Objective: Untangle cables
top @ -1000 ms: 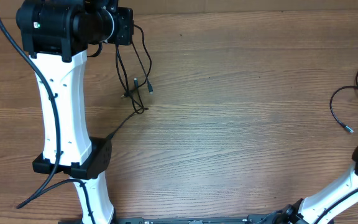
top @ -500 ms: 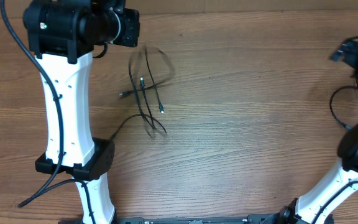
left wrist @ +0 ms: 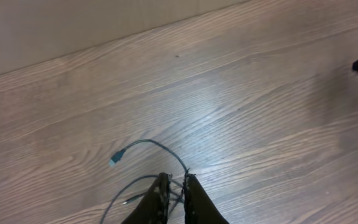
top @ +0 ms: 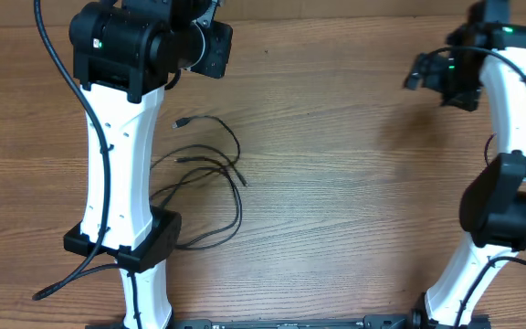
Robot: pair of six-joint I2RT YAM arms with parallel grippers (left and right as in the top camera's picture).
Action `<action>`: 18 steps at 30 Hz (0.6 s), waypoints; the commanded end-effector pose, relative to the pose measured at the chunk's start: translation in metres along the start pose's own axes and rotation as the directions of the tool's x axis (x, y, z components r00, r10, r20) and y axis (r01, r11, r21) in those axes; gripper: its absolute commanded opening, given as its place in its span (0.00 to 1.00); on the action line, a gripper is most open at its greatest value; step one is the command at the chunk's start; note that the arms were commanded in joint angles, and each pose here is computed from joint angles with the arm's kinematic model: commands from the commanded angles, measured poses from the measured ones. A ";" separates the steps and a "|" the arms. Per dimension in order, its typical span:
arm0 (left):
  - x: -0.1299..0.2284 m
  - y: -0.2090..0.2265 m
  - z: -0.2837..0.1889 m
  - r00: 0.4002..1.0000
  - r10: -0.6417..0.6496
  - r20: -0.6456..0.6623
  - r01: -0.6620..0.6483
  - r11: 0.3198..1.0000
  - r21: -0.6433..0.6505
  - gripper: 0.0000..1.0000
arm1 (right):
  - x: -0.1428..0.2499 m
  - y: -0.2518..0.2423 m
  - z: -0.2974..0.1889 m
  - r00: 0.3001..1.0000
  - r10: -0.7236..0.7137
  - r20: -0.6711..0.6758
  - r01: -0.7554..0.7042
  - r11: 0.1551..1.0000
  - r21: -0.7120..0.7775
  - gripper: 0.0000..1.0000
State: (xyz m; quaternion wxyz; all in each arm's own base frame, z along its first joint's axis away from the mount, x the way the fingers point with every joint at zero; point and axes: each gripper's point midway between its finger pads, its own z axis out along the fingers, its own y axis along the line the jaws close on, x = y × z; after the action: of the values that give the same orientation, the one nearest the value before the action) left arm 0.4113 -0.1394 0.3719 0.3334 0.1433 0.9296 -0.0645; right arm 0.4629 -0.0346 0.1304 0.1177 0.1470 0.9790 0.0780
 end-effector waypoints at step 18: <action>-0.003 0.046 -0.103 0.975 -0.059 0.214 0.087 0.988 -0.124 0.23 | 0.024 0.050 0.011 0.995 -0.092 -0.028 0.094 0.991 0.098 1.00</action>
State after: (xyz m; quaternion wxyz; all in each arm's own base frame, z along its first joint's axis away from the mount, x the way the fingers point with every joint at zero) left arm 0.4106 -0.0764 0.3945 0.3649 0.0757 0.9279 -0.0070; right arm 0.4572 0.0347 0.1275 0.1034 0.0865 0.9899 0.0443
